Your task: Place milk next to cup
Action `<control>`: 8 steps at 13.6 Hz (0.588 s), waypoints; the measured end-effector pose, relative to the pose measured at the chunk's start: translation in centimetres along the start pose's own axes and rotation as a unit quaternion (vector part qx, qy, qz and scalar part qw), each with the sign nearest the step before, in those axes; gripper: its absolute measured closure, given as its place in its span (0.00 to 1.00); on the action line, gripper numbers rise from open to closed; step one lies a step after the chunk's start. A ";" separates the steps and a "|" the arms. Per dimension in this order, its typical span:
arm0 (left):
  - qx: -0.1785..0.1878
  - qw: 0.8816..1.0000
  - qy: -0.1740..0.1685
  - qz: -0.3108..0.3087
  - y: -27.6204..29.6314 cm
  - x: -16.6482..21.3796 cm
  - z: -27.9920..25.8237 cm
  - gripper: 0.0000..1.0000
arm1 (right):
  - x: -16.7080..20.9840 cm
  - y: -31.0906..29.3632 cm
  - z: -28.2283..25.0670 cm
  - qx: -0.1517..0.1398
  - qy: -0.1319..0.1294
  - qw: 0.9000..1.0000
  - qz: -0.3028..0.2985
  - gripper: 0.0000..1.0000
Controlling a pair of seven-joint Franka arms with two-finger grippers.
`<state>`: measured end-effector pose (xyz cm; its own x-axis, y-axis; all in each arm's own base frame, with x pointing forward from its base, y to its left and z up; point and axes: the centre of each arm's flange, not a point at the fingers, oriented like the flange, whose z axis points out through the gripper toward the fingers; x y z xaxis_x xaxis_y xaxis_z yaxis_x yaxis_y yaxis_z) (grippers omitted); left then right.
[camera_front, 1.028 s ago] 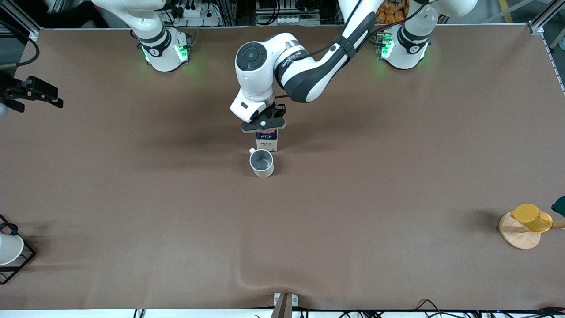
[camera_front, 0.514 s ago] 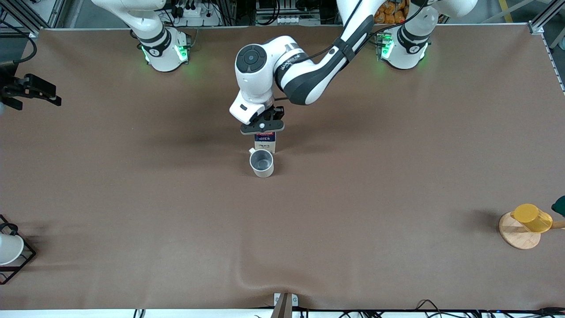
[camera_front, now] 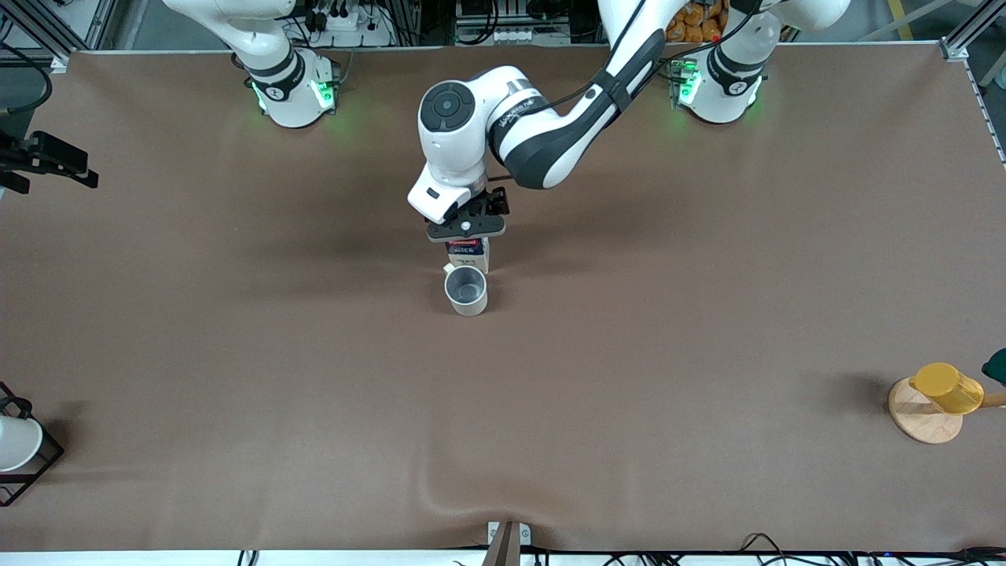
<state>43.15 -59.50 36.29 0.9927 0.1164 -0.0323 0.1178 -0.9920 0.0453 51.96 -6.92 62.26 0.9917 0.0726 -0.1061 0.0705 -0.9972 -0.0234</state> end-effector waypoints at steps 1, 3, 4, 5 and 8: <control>-0.010 1.000 0.007 -0.001 0.0 0.2 -1.7 0.00 | 0.0 0.0 0.0 0.000 0.000 1.000 0.000 0.00; -0.009 1.000 0.015 -0.006 -0.8 0.3 -5.5 0.00 | 0.0 0.0 0.0 0.000 0.000 1.000 0.000 0.00; -0.004 1.000 0.020 -0.011 -1.7 0.6 -7.6 0.00 | 0.0 0.0 0.0 0.000 0.000 1.000 0.000 0.00; -0.005 0.999 0.029 -0.020 -2.8 1.2 -10.1 0.00 | 0.0 0.0 0.0 0.000 0.000 1.000 0.000 0.00; -0.013 0.995 0.067 -0.077 -9.6 4.7 -20.6 0.00 | 0.0 0.0 -0.3 -0.001 0.004 1.000 0.000 0.00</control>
<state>47.27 -48.46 56.30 0.9569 0.2749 0.0933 0.2685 -0.9603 0.0753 51.99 -6.93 62.61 0.9925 0.0726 -0.0979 0.0708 -0.9973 -0.0217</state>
